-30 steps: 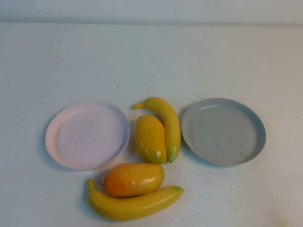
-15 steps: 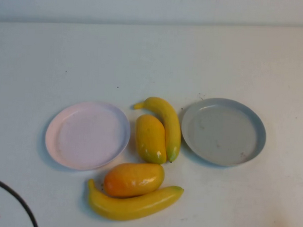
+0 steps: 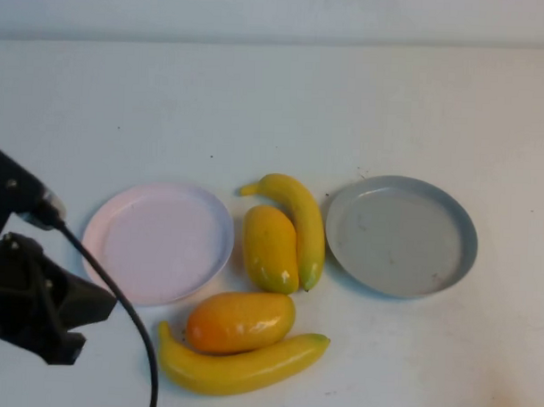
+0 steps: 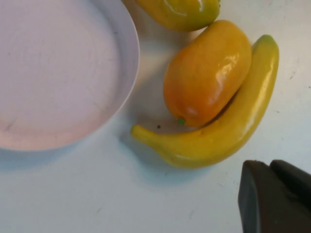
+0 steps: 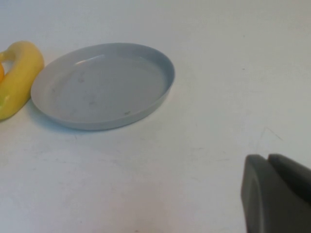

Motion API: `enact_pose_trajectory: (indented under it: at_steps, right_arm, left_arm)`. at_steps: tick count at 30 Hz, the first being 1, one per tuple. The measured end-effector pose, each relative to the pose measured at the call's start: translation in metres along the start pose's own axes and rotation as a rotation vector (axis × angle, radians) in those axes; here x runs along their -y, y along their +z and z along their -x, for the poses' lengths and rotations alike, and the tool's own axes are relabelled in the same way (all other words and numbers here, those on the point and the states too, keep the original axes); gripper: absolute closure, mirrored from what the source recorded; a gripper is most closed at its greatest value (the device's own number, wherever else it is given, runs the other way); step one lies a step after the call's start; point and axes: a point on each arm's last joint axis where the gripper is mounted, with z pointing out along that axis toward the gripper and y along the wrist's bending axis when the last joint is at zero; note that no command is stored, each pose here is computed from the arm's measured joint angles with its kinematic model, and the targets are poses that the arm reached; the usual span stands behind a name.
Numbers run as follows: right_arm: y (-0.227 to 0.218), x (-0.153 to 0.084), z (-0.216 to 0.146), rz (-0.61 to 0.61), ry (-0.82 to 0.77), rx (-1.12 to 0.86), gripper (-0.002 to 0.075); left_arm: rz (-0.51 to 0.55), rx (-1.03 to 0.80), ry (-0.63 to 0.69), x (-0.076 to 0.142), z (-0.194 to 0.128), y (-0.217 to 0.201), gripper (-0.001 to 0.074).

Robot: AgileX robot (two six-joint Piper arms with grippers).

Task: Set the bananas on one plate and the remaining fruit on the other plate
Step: Put one type of fruit in the left plate

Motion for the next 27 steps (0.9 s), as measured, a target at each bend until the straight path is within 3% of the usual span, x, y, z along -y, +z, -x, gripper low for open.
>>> enact_pose_trajectory:
  at_steps: [6,18,20,22,26,27]
  right_arm:
    - [0.000,0.000,0.000,0.000,0.000,0.000,0.0743]
    - [0.000,0.000,0.000,0.000,0.000,0.000,0.0743]
    - [0.000,0.000,0.000,0.000,0.000,0.000,0.0743]
    - [0.000,0.000,0.000,0.000,0.000,0.000,0.0743]
    - [0.000,0.000,0.000,0.000,0.000,0.000,0.0743]
    - [0.000,0.000,0.000,0.000,0.000,0.000,0.0743]
  left_arm:
    - [-0.076,-0.077,0.149,0.004,0.031,0.032,0.0736]
    - [-0.162,-0.304,0.601,0.050,0.072,0.100,0.0718]
    - [-0.159,-0.339,0.643,0.052,0.073,0.111,0.0662]
    - [-0.149,-0.352,0.666,0.052,0.074,0.119,0.0558]
    - [-0.106,-0.326,0.688,0.047,0.078,0.135,0.0265]
    - [-0.092,-0.316,0.696,0.046,0.079,0.137,0.0230]
